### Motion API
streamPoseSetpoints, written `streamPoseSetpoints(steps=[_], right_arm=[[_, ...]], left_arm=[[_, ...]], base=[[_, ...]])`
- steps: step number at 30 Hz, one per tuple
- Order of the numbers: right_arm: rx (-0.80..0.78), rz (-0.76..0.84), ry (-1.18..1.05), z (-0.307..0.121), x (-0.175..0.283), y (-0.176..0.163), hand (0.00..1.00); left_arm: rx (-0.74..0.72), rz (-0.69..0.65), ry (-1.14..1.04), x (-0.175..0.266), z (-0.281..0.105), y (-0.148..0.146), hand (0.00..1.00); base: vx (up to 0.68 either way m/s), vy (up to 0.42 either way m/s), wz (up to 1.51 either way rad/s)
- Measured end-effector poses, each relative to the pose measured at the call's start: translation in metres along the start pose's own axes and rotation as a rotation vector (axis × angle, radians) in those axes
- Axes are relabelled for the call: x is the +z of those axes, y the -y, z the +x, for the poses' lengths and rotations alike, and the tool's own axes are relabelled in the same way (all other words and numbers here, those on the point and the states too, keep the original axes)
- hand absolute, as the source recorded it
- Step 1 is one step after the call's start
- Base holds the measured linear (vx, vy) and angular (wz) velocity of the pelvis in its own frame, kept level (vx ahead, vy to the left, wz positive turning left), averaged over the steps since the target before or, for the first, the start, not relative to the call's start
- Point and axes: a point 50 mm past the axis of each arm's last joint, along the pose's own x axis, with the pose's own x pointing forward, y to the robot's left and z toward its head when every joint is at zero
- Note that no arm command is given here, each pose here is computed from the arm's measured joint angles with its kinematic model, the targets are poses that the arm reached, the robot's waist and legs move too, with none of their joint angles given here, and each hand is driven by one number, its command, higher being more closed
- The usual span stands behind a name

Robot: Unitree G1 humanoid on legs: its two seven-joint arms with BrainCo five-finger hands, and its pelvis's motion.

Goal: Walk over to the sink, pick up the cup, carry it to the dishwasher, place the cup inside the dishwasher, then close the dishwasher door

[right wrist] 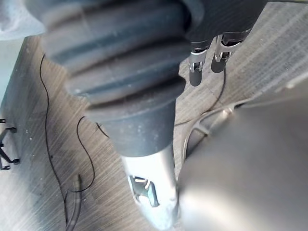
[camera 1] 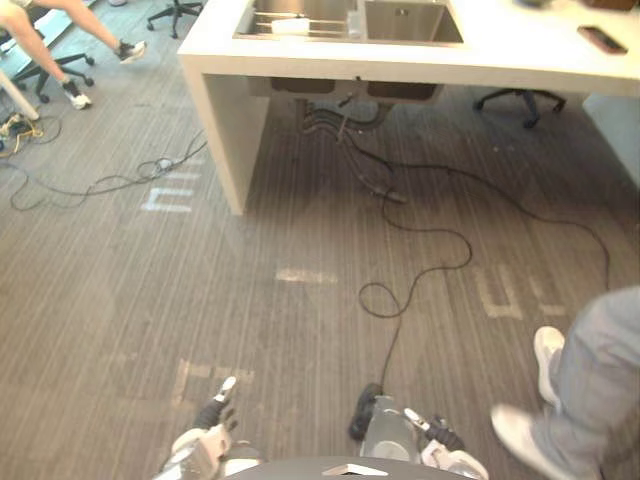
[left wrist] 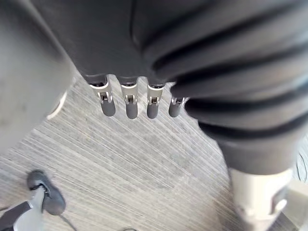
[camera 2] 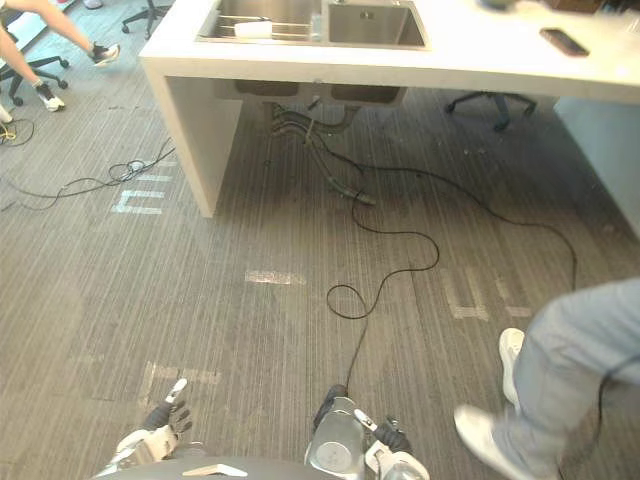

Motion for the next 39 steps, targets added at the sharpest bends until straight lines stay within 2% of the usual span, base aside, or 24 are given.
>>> streamPoseSetpoints(steps=[2, 6, 9, 11, 14, 20, 22, 25, 28, 35, 39], right_arm=[[0.006, -0.047, -0.014, -0.001, -0.001, 0.004, 0.0], [0.022, -0.083, 0.002, 0.001, 0.006, 0.005, 0.0], [0.036, -0.064, 0.058, 0.003, 0.016, 0.002, 0.0], [0.008, -0.071, 0.071, -0.001, 0.015, 0.015, 0.0], [0.032, -0.001, 0.036, -0.001, 0.002, 0.006, 0.0], [0.01, 0.119, -0.041, -0.001, -0.011, 0.01, 0.0], [-0.021, 0.251, -0.066, -0.004, -0.019, 0.012, 0.0], [-0.066, 0.319, -0.089, -0.009, -0.032, 0.019, 0.0], [-0.097, 0.368, -0.096, -0.011, -0.04, 0.016, 0.0], [-0.107, 0.326, -0.127, -0.013, -0.046, 0.02, 0.0], [-0.132, 0.366, -0.227, -0.025, -0.072, 0.029, 0.0]], left_arm=[[0.009, -0.015, 0.097, 0.013, 0.0, 0.01, 0.0], [-0.022, -0.04, 0.382, 0.07, -0.003, 0.042, 0.0], [-0.086, -0.077, 0.597, 0.108, -0.023, 0.065, 0.0], [-0.102, -0.12, 0.673, 0.111, -0.04, 0.072, 0.0], [-0.101, -0.129, 0.806, 0.136, -0.056, 0.073, 0.0], [-0.077, -0.14, 0.942, 0.153, -0.078, 0.062, 0.0], [-0.138, -0.135, 1.081, 0.172, -0.102, 0.069, 0.0], [-0.251, -0.125, 1.217, 0.188, -0.131, 0.083, 0.0], [-0.288, -0.101, 1.265, 0.194, -0.143, 0.083, 0.0], [-0.332, -0.012, 1.279, 0.203, -0.144, 0.081, 0.0], [-0.369, -0.049, 1.247, 0.198, -0.14, 0.077, 0.0]], base=[[0.53, -0.344, 0.23], [0.49, -0.194, 0.41], [0.29, -0.01, 0.22], [0.42, 0.125, 0.07], [0.22, 0.127, 0.51], [0.07, 0.04, 0.02], [0.16, 0.049, 0.02], [0.29, 0.038, 0.25], [0.33, 0.069, -0.03], [0.24, -0.1, 0.26], [0.23, -0.327, 0.57]])
